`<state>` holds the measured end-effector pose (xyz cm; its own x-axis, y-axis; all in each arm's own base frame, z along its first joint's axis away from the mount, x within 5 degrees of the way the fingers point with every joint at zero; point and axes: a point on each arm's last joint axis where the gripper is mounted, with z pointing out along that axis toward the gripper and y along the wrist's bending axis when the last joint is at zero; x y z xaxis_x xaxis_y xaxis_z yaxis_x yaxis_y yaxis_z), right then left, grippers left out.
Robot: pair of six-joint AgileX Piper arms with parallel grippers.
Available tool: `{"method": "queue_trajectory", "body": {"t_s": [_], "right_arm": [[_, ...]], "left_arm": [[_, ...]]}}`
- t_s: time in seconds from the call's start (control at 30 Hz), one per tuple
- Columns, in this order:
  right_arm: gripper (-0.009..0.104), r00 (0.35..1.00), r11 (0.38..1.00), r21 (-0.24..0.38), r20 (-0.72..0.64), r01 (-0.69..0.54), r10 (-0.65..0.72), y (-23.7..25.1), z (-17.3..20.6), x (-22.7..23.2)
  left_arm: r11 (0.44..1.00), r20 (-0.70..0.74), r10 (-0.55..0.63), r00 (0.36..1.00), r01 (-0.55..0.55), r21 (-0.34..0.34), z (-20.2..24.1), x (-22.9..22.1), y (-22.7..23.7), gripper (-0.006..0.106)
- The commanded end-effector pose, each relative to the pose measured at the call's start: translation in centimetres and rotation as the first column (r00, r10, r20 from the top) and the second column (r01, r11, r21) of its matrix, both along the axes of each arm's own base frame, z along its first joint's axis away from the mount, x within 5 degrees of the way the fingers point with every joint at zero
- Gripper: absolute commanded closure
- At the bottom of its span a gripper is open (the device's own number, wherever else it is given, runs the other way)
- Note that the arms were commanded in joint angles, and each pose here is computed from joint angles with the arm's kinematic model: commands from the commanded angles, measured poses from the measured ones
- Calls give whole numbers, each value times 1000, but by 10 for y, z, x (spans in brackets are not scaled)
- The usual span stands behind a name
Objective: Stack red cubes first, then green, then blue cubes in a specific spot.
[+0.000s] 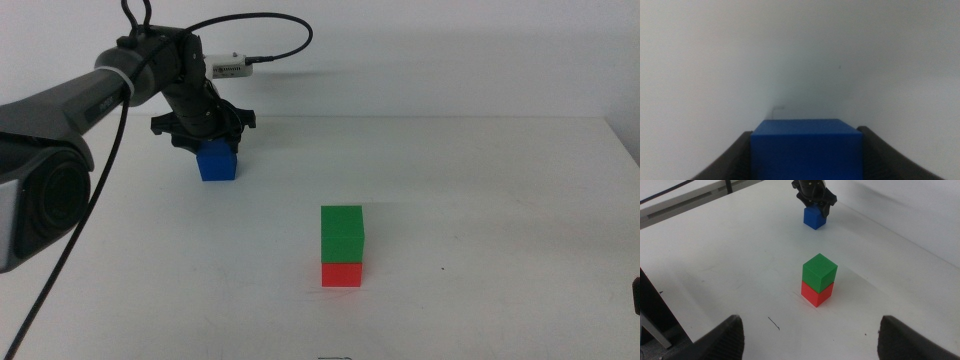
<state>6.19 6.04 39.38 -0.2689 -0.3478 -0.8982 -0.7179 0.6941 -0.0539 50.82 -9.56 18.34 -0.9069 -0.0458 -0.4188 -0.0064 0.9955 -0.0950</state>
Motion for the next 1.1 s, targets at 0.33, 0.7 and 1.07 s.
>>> {"method": "queue_trajectory", "body": {"t_s": [0.33, 0.7, 1.07], "right_arm": [[21, 997, 998, 57, 75, 5, -9, 1, 12, 2], [21, 997, 998, 57, 75, 5, -9, 1, 12, 2], [21, 997, 998, 57, 75, 5, -9, 1, 12, 2]], "left_arm": [[1000, 85, 1, 996, -1, -9, 118, -89, 8, 102], [999, 189, 29, 981, -31, 12, 159, -171, -83, 102], [997, 241, 31, 970, -13, -77, 163, -218, -160, 102]]}}
